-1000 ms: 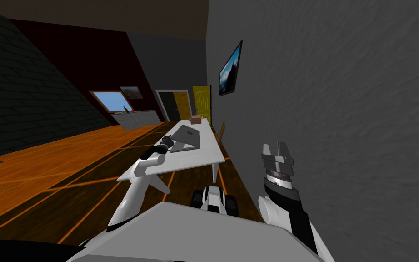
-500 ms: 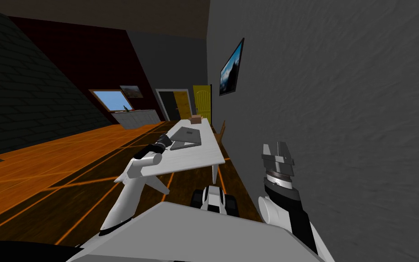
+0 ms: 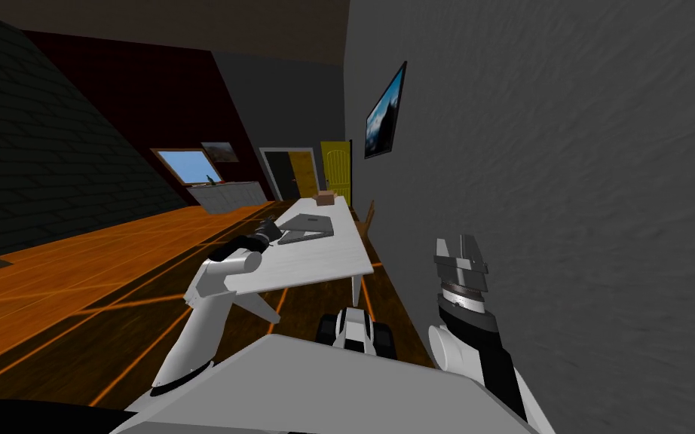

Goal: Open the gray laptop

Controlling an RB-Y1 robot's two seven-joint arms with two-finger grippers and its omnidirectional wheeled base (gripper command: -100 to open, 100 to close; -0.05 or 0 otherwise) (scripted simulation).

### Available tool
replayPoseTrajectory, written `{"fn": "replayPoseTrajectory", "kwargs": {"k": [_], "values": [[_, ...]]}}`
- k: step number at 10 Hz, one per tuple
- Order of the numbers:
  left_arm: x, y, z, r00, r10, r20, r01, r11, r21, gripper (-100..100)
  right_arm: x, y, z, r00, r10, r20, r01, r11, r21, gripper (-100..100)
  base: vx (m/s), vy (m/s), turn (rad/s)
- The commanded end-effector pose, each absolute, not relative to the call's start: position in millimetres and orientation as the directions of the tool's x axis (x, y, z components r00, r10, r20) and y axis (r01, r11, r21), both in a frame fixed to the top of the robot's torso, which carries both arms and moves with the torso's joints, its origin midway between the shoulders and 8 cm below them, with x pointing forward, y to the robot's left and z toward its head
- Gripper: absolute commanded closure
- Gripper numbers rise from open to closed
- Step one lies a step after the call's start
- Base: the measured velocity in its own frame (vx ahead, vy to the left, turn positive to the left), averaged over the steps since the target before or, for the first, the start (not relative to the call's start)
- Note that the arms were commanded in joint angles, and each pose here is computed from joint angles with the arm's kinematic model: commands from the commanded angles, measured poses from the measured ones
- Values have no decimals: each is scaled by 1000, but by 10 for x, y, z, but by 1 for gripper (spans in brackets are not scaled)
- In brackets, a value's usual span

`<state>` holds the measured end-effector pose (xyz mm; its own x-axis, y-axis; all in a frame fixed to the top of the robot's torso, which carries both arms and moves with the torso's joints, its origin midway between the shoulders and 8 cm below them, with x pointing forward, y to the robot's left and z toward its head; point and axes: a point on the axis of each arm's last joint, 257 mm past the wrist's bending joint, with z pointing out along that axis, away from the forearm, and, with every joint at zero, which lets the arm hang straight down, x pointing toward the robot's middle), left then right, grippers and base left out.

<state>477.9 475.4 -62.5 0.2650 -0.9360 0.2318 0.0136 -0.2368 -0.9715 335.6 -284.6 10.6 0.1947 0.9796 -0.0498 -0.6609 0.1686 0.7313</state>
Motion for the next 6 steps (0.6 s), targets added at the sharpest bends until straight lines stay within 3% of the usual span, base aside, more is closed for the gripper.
{"fn": "replayPoseTrajectory", "kwargs": {"k": [1,6], "values": [[4775,4752,-629,266,-936,232,11,-238,-971,0,3356,-2846,107,195,980,-50,-661,169,731,0,0,0,0],[4778,4748,-621,264,-936,232,13,-238,-971,0,3356,-2846,107,195,980,-50,-661,169,731,0,0,0,0]]}}
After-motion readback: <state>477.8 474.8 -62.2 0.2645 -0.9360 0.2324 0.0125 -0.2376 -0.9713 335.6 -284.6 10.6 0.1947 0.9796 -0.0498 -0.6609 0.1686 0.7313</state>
